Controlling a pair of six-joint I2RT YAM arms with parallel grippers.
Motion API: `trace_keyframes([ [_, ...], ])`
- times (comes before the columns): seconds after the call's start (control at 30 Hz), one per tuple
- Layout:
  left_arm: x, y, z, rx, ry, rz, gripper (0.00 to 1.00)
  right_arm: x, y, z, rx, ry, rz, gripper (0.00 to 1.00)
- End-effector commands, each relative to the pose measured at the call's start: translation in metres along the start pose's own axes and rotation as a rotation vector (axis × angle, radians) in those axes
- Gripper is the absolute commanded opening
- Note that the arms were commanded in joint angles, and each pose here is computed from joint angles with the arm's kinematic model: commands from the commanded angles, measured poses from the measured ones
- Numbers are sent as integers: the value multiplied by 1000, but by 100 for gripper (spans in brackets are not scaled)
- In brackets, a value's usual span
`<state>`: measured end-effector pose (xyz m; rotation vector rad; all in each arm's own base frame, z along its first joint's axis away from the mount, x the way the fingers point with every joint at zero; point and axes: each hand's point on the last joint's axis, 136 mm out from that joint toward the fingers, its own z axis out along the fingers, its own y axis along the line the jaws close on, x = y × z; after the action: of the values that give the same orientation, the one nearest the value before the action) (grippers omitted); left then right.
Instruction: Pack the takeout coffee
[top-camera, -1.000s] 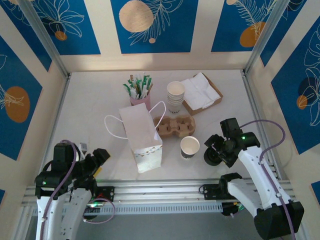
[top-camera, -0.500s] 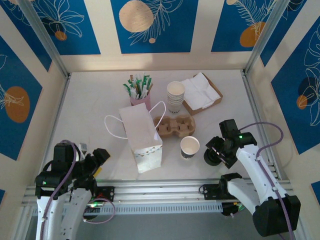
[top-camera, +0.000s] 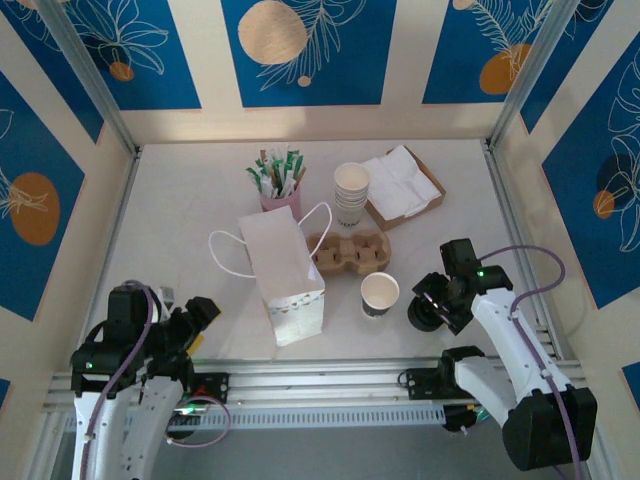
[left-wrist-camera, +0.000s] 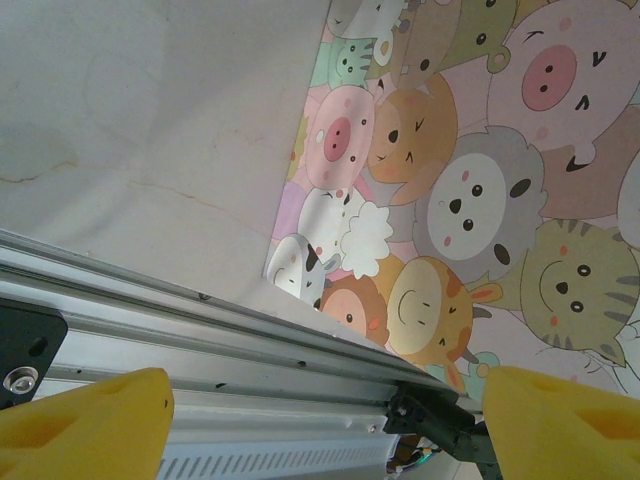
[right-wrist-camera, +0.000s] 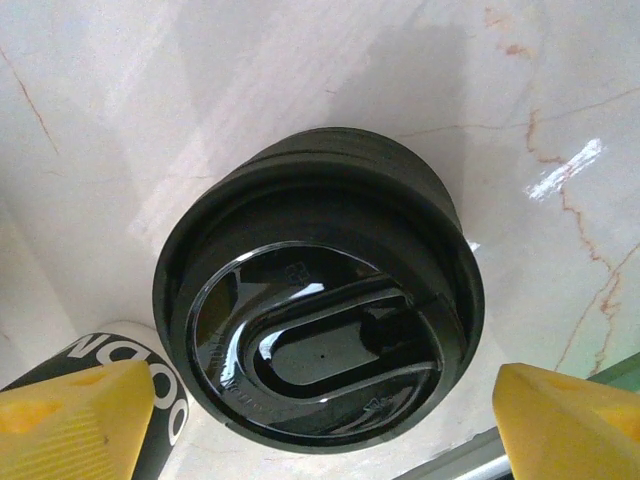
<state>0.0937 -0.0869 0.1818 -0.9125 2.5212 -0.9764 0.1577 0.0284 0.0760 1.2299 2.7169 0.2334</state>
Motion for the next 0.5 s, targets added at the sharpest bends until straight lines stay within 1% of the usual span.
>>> trace_keyframes([
  [0.0,0,3,1,-6,-7,-33,81,5,-2,5,7,31,-7,86],
  [0.47,-2,3,3,-7,-9,-40,81,1,0,8,37,45,-20,80],
])
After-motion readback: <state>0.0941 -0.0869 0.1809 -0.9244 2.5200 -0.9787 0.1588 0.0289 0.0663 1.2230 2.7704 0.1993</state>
